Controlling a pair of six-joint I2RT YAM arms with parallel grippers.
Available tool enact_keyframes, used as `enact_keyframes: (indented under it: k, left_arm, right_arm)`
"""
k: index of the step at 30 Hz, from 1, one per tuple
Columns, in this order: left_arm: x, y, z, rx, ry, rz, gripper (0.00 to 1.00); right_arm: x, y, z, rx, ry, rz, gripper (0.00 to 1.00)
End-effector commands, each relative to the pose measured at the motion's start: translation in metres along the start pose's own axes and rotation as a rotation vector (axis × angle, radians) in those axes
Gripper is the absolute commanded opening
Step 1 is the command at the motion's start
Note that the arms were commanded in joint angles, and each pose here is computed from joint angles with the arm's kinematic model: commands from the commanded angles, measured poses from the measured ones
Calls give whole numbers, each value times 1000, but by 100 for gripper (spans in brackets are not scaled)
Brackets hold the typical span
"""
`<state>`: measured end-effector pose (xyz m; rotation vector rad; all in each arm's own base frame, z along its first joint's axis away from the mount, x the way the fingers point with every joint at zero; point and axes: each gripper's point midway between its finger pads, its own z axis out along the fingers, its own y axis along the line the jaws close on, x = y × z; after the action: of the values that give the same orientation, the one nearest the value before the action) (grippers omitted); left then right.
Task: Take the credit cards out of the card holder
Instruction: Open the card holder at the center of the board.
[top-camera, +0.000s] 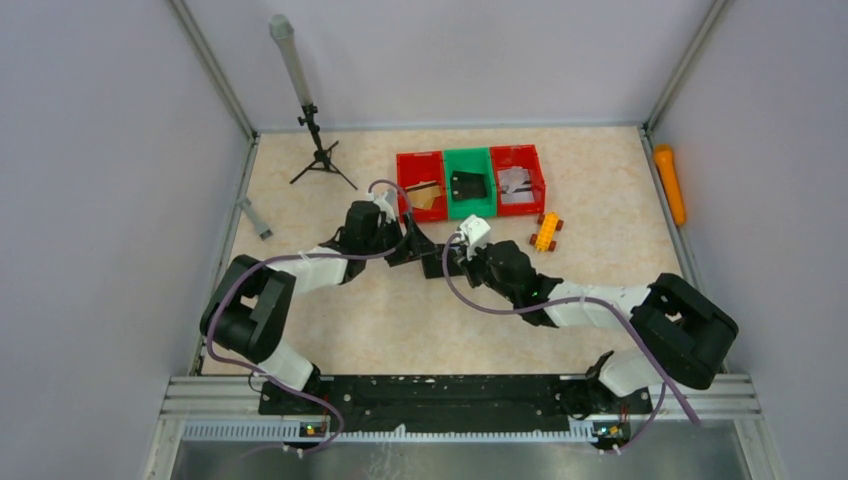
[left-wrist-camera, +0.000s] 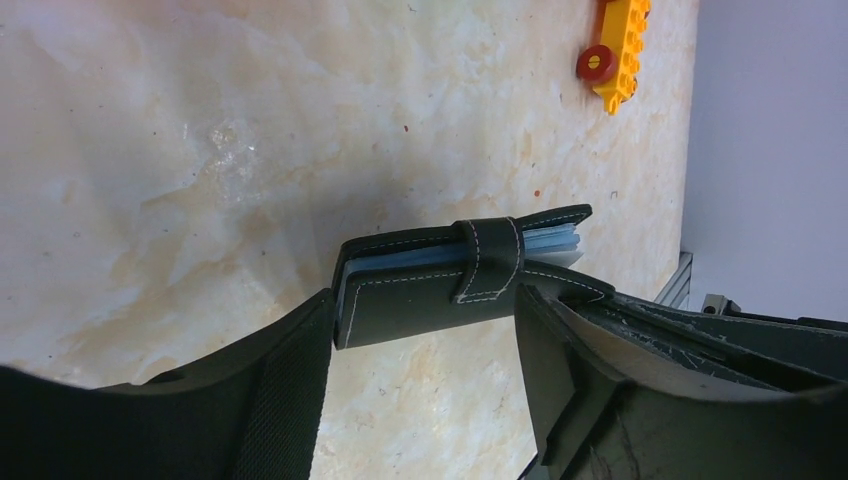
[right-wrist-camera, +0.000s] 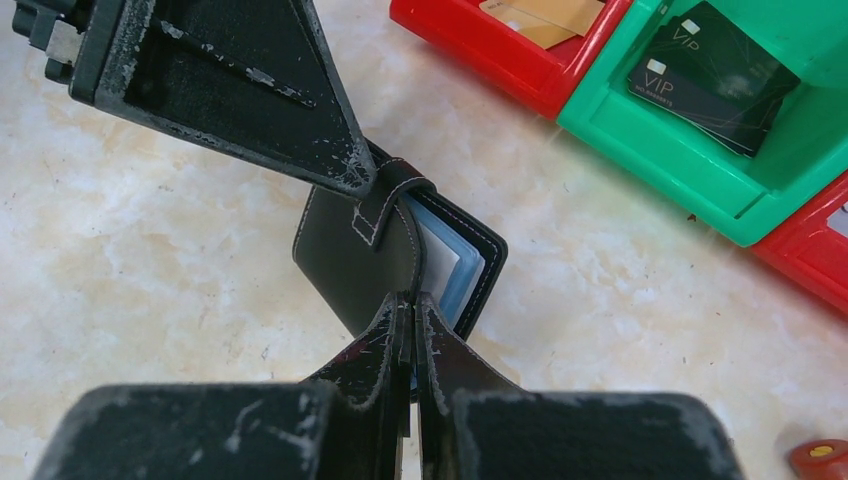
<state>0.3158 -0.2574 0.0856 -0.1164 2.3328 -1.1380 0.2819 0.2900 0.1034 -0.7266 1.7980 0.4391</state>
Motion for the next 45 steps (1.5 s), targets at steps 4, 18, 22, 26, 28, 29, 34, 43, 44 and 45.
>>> enact_keyframes:
  k: [4,18,22,26,28,29,34,43,44,45]
  left_arm:
    - [-18,-13,-3,42,-30,16,67]
    - [-19,-4,2,66,-6,-46,59]
    - [-19,-3,3,64,-5,-51,76]
    - [-19,-4,3,67,0,-56,80]
    - [-17,-6,3,81,7,-62,80]
    - [-17,-7,4,89,11,-67,80]
    - [-14,-10,6,117,27,-78,78]
    - [-27,11,-9,-35,-65,-36,83]
    - [-29,11,-11,-45,-76,-28,85]
    - [-29,12,-12,-51,-79,-24,86]
  right_arm:
    - [-32,1,-8,15,-112,-13,0]
    - [-37,18,-14,-22,-140,-79,0]
    - [-37,26,-16,-39,-149,-126,0]
    - [-36,36,-16,-58,-152,-166,0]
    - [-34,40,-15,-64,-144,-187,0]
    - [-33,42,-14,-66,-137,-197,0]
    - [-25,61,-9,-108,-107,-269,0]
    - [-4,88,4,-184,-12,-366,0]
    - [-1,89,6,-183,0,-373,3]
    - [2,90,9,-183,16,-379,10]
